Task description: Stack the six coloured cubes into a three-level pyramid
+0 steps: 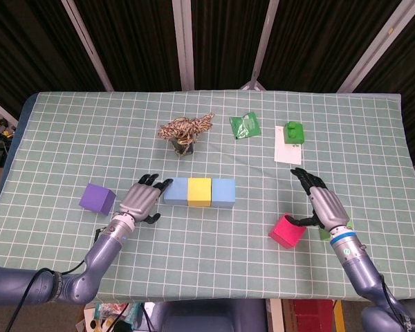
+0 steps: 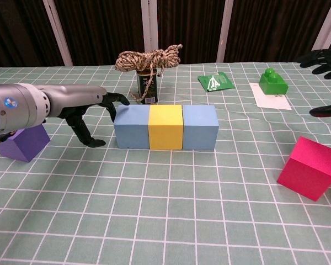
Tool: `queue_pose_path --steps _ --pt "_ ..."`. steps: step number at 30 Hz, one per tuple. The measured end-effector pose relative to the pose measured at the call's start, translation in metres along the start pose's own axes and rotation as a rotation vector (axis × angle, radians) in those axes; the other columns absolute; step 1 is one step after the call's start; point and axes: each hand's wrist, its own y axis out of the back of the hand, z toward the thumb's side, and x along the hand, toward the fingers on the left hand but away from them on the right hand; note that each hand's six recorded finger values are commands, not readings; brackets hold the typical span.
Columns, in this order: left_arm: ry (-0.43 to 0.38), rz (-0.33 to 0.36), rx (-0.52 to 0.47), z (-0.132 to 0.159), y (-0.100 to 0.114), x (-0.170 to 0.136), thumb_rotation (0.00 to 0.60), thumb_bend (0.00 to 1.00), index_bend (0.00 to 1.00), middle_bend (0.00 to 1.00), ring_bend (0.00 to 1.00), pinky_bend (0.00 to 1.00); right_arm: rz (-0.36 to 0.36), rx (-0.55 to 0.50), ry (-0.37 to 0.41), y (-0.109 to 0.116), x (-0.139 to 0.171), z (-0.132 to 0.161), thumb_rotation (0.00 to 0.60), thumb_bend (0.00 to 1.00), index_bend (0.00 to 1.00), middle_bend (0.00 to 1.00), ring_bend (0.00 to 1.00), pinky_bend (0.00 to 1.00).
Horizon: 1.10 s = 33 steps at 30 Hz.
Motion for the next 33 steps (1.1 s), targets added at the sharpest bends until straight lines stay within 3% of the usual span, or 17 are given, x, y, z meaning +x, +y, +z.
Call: queue_pose_path --steps 25,33 --pt "0.009 0.019 0.005 -0.002 0.003 -0.004 0.6 0.43 0.0 0.2 0.0 0.0 0.006 0.001 -0.003 -0.001 0.001 0.0 0.6 0.24 0.0 0.0 0.02 0.0" --pt "0.05 0.063 0.013 -0.021 0.02 -0.016 0.6 0.25 0.0 0.14 0.0 0.0 0.002 0.004 -0.006 0.0 0.0 -0.002 0.6 0.24 0.0 0.0 0.02 0.0"
